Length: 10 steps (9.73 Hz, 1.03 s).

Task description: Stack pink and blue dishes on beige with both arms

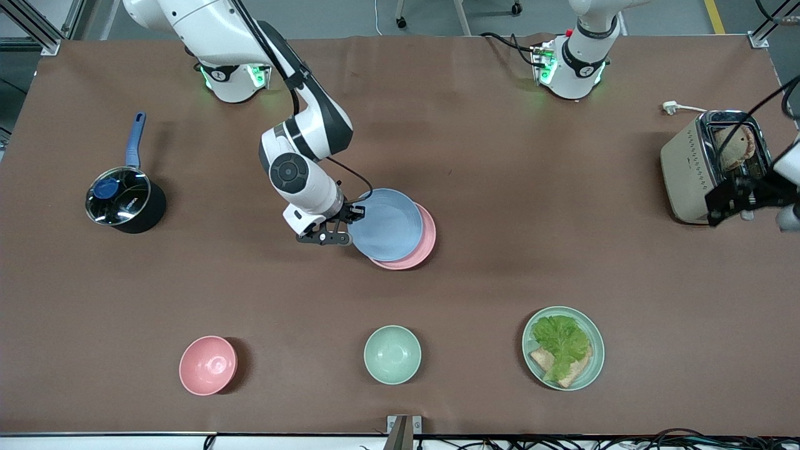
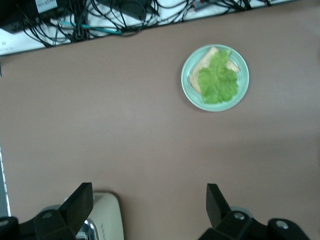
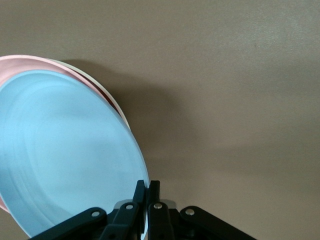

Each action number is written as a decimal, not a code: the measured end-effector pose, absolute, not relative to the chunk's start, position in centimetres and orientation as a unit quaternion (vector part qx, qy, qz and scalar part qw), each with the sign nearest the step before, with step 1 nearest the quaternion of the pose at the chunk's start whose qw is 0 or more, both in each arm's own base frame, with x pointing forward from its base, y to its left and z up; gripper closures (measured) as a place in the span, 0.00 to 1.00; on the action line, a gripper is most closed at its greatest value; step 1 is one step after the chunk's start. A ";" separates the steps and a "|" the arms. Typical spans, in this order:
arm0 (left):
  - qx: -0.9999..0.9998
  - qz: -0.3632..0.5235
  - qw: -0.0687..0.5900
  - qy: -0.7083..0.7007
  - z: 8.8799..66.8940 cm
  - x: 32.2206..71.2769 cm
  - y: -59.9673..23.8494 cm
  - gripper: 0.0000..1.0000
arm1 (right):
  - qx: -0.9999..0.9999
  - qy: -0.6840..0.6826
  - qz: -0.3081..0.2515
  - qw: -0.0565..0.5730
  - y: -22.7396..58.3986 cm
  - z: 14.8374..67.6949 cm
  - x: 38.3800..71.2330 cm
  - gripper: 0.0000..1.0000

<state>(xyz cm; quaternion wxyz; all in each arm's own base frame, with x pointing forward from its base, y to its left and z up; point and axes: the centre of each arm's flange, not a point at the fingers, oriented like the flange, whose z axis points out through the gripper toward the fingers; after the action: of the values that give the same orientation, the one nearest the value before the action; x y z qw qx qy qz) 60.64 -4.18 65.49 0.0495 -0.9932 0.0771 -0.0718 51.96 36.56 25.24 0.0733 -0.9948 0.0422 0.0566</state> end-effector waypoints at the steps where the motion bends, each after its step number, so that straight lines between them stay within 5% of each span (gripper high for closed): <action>1: -0.994 -0.065 0.043 0.078 66.5 59.5 -4.0 0.00 | -0.995 0.044 0.051 0.077 36.8 25.4 52.0 0.96; 5: -0.996 -0.054 0.037 0.062 67.9 56.4 -2.1 0.00 | -0.995 0.051 0.047 0.077 37.5 25.0 51.7 0.94; 7: -0.997 -0.048 0.023 0.054 67.4 55.9 -1.8 0.00 | -0.995 0.048 0.041 0.079 38.0 24.0 51.5 0.84; 10: -0.998 -0.045 0.011 0.038 67.6 55.2 -0.6 0.00 | -0.995 0.048 0.042 0.079 38.2 24.9 51.9 0.46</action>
<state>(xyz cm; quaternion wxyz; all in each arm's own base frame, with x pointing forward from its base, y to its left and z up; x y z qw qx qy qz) 55.21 -0.56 67.64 0.0115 -0.9982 0.0382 -0.0455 51.89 38.16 24.86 0.0793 -0.9948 0.0482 0.0424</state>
